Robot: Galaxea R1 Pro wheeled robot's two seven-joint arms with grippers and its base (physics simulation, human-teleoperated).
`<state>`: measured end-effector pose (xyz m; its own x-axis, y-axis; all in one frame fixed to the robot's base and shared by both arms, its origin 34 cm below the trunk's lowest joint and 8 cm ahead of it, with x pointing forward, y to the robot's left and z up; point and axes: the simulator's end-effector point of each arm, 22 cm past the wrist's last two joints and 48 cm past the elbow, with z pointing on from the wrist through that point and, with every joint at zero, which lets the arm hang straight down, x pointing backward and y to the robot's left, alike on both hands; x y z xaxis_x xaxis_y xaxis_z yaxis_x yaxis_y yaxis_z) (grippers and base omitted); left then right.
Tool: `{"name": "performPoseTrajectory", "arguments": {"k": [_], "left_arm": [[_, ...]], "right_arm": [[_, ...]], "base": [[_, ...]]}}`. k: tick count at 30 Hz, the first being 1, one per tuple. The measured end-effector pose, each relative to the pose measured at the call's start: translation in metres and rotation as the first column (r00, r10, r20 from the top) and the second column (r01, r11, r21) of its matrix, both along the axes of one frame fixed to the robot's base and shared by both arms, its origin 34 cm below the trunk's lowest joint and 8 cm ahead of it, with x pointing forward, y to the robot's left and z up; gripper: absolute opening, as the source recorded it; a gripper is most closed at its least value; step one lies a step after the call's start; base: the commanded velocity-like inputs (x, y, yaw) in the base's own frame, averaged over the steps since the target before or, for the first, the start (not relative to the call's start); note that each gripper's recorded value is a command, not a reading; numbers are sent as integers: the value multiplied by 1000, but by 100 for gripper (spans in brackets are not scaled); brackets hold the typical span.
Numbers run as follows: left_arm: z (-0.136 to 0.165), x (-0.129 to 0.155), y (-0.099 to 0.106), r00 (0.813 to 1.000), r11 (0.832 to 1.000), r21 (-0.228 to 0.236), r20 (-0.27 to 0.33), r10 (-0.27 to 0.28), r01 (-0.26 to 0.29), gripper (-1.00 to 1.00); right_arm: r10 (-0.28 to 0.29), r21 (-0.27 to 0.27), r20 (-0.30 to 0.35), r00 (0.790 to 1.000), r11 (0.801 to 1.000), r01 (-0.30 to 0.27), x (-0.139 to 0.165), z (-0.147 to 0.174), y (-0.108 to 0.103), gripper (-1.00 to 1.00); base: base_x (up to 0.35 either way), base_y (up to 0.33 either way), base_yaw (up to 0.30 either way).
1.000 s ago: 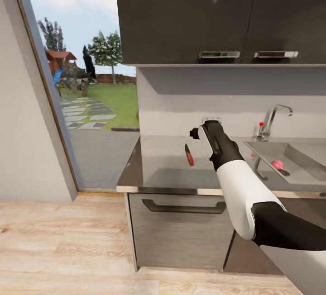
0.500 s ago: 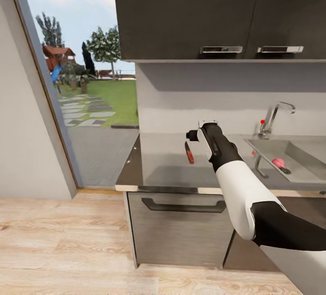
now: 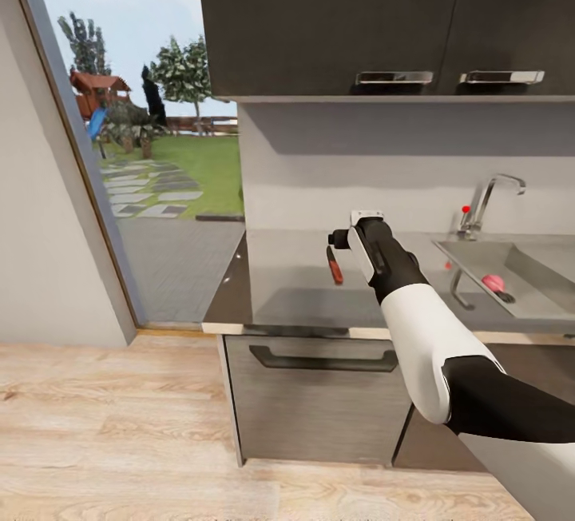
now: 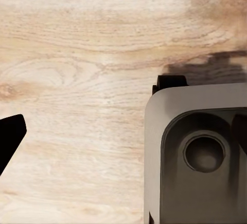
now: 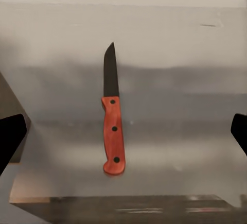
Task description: In the kitchen, take the Vidalia onion out of the sink, dice it on the chopping board with the paring knife, put the diced onion into the bowl on the countertop, then place both the paring knife and the chopping board into the sink.
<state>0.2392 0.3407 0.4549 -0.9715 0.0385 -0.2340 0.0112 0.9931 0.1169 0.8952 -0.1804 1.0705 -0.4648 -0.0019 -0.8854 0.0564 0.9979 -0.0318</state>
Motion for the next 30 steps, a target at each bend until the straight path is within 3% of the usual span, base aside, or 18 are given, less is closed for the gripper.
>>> {"name": "performPoseTrajectory", "arguments": {"k": [8, 18, 30], "left_arm": [[-1, -5, 0, 1000, 1000, 0, -13, 0, 0, 100], [-3, -11, 0, 1000, 1000, 0, -28, 0, 0, 100], [-5, -19, 0, 999, 1000, 0, -52, -1, 1, 100]], "right_arm": [[1, 3, -4, 1000, 1000, -1, 4, -8, 0, 100], [3, 2, -30, 1000, 1000, -3, 7, -25, 1, 100], [3, 3, -52, 999, 1000, -3, 15, -61, 3, 100]], "base": [[34, 0, 0], [227, 0, 0], [17, 0, 0]]}}
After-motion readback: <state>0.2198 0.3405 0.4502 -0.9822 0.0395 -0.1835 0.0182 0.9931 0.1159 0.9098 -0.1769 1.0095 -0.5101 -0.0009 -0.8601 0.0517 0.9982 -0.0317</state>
